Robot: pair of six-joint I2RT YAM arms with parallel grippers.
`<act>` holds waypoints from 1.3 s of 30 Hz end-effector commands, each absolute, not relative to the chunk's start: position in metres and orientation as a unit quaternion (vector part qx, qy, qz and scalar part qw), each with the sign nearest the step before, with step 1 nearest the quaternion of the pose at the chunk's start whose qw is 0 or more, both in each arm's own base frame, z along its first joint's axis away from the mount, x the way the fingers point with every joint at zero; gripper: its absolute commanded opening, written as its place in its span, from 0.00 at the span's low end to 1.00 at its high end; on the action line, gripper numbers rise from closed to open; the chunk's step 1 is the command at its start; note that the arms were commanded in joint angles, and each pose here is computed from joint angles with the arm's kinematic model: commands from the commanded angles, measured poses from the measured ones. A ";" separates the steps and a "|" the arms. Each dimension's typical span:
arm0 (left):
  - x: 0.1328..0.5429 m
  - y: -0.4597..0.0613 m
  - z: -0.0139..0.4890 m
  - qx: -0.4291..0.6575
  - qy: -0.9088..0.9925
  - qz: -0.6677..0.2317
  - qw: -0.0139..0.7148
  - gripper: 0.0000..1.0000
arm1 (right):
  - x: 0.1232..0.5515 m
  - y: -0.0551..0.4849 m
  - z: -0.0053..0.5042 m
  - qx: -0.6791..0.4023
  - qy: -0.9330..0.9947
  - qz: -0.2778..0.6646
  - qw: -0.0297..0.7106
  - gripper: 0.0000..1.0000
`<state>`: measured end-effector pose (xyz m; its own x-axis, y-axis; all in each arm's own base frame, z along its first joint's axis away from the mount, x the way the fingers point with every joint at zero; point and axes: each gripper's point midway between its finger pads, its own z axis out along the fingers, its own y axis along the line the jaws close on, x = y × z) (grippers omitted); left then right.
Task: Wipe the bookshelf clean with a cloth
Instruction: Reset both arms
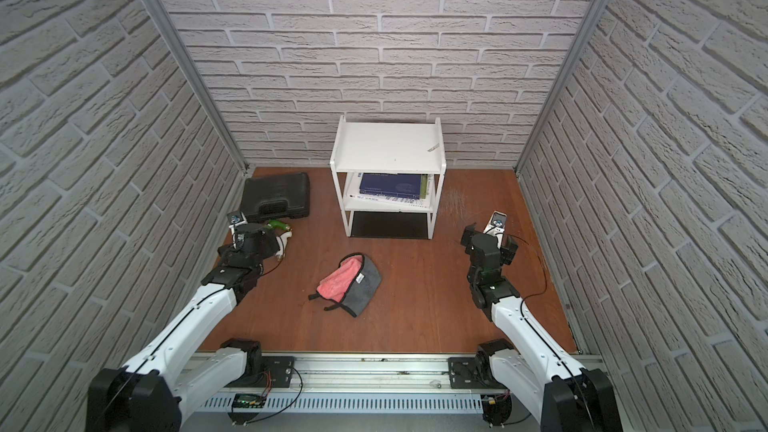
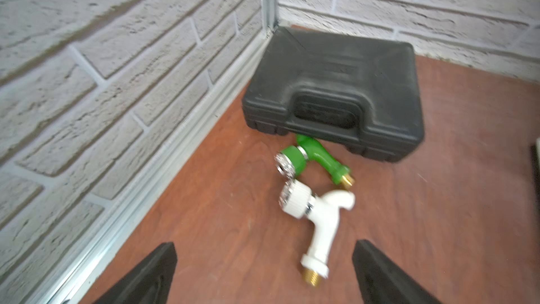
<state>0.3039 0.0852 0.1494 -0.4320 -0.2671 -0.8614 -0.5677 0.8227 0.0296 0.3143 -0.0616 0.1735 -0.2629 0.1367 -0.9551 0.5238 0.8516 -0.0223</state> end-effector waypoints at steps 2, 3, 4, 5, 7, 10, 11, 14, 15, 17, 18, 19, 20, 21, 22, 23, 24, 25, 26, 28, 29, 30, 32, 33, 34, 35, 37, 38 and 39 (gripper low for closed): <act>0.322 0.098 0.158 -0.224 0.791 0.182 0.539 0.98 | 0.300 -0.090 0.162 0.249 0.750 -0.242 0.563 0.99; 0.327 0.095 0.157 -0.208 0.789 0.180 0.550 0.98 | 0.297 -0.094 0.158 0.257 0.746 -0.253 0.560 0.99; 0.331 0.092 0.155 -0.190 0.790 0.176 0.556 0.98 | 0.294 -0.099 0.154 0.266 0.742 -0.262 0.557 0.99; 0.336 0.087 0.155 -0.173 0.789 0.171 0.564 0.98 | 0.292 -0.103 0.150 0.275 0.739 -0.268 0.553 0.99; 0.347 0.078 0.143 -0.140 0.802 0.156 0.560 0.98 | 0.288 -0.109 0.141 0.288 0.736 -0.272 0.549 0.99; 0.368 0.057 0.118 -0.090 0.827 0.116 0.543 0.98 | 0.290 -0.111 0.135 0.293 0.733 -0.263 0.555 0.99; 0.372 0.057 0.116 -0.082 0.830 0.120 0.539 0.98 | 0.293 -0.109 0.135 0.286 0.736 -0.253 0.559 0.99; 0.377 0.061 0.119 -0.070 0.825 0.150 0.541 0.98 | 0.305 -0.101 0.133 0.258 0.746 -0.220 0.573 0.99; 0.378 0.063 0.121 -0.069 0.817 0.158 0.550 0.98 | 0.310 -0.097 0.136 0.248 0.747 -0.208 0.581 0.99; 0.381 0.062 0.118 -0.060 0.812 0.148 0.562 0.98 | 0.313 -0.089 0.132 0.227 0.751 -0.186 0.592 0.99; 0.381 0.059 0.114 -0.052 0.812 0.142 0.564 0.98 | 0.315 -0.086 0.132 0.221 0.750 -0.177 0.597 0.99; 0.381 0.055 0.110 -0.042 0.810 0.134 0.569 0.98 | 0.316 -0.084 0.131 0.217 0.750 -0.172 0.601 0.99; 0.381 0.051 0.107 -0.034 0.808 0.128 0.574 0.98 | 0.318 -0.082 0.132 0.213 0.749 -0.164 0.606 0.99; 0.381 0.049 0.105 -0.030 0.806 0.126 0.578 0.98 | 0.320 -0.078 0.131 0.202 0.751 -0.155 0.609 0.99; 0.380 0.048 0.101 -0.026 0.804 0.124 0.581 0.98 | 0.321 -0.075 0.131 0.194 0.752 -0.149 0.612 0.99; 0.382 0.046 0.100 -0.022 0.800 0.122 0.587 0.98 | 0.322 -0.072 0.132 0.187 0.751 -0.142 0.617 0.99; 0.385 0.048 0.096 -0.023 0.799 0.132 0.586 0.98 | 0.323 -0.070 0.133 0.182 0.748 -0.137 0.623 0.99; 0.389 0.050 0.098 -0.029 0.803 0.141 0.578 0.98 | 0.323 -0.068 0.133 0.177 0.745 -0.133 0.629 0.99; 0.388 0.052 0.093 -0.035 0.813 0.143 0.564 0.98 | 0.325 -0.066 0.134 0.171 0.742 -0.129 0.635 0.99; 0.387 0.057 0.092 -0.047 0.813 0.148 0.561 0.98 | 0.329 -0.061 0.135 0.153 0.740 -0.118 0.645 0.99; 0.387 0.059 0.092 -0.051 0.811 0.152 0.563 0.98 | 0.333 -0.055 0.130 0.138 0.746 -0.104 0.643 0.99; 0.387 0.059 0.092 -0.051 0.812 0.152 0.561 0.98 | 0.338 -0.049 0.126 0.120 0.751 -0.088 0.643 0.99; 0.387 0.060 0.093 -0.055 0.810 0.152 0.563 0.98 | 0.347 -0.035 0.122 0.084 0.753 -0.061 0.650 0.99; 0.386 0.060 0.092 -0.056 0.813 0.150 0.560 0.98 | 0.351 -0.028 0.117 0.066 0.756 -0.051 0.649 0.99; 0.387 0.061 0.092 -0.056 0.811 0.151 0.562 0.98 | 0.353 -0.024 0.114 0.054 0.755 -0.046 0.652 0.99; 0.387 0.060 0.092 -0.056 0.812 0.150 0.561 0.98 | 0.353 -0.020 0.112 0.042 0.752 -0.038 0.656 0.99; 0.387 0.060 0.093 -0.055 0.811 0.151 0.562 0.98 | 0.355 -0.011 0.108 0.020 0.754 -0.028 0.656 0.99; 0.386 0.060 0.092 -0.055 0.813 0.150 0.560 0.98 | 0.357 -0.009 0.108 0.013 0.754 -0.025 0.657 0.99; 0.387 0.060 0.093 -0.055 0.812 0.150 0.562 0.98 | 0.357 -0.008 0.108 0.013 0.753 -0.025 0.657 0.99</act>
<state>0.3782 0.0567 0.0726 -0.4289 0.0793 -0.8999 -0.2317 0.9532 0.1944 0.3476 -0.0247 0.0704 -0.2921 0.0248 -0.9561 0.1484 0.9887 -0.0197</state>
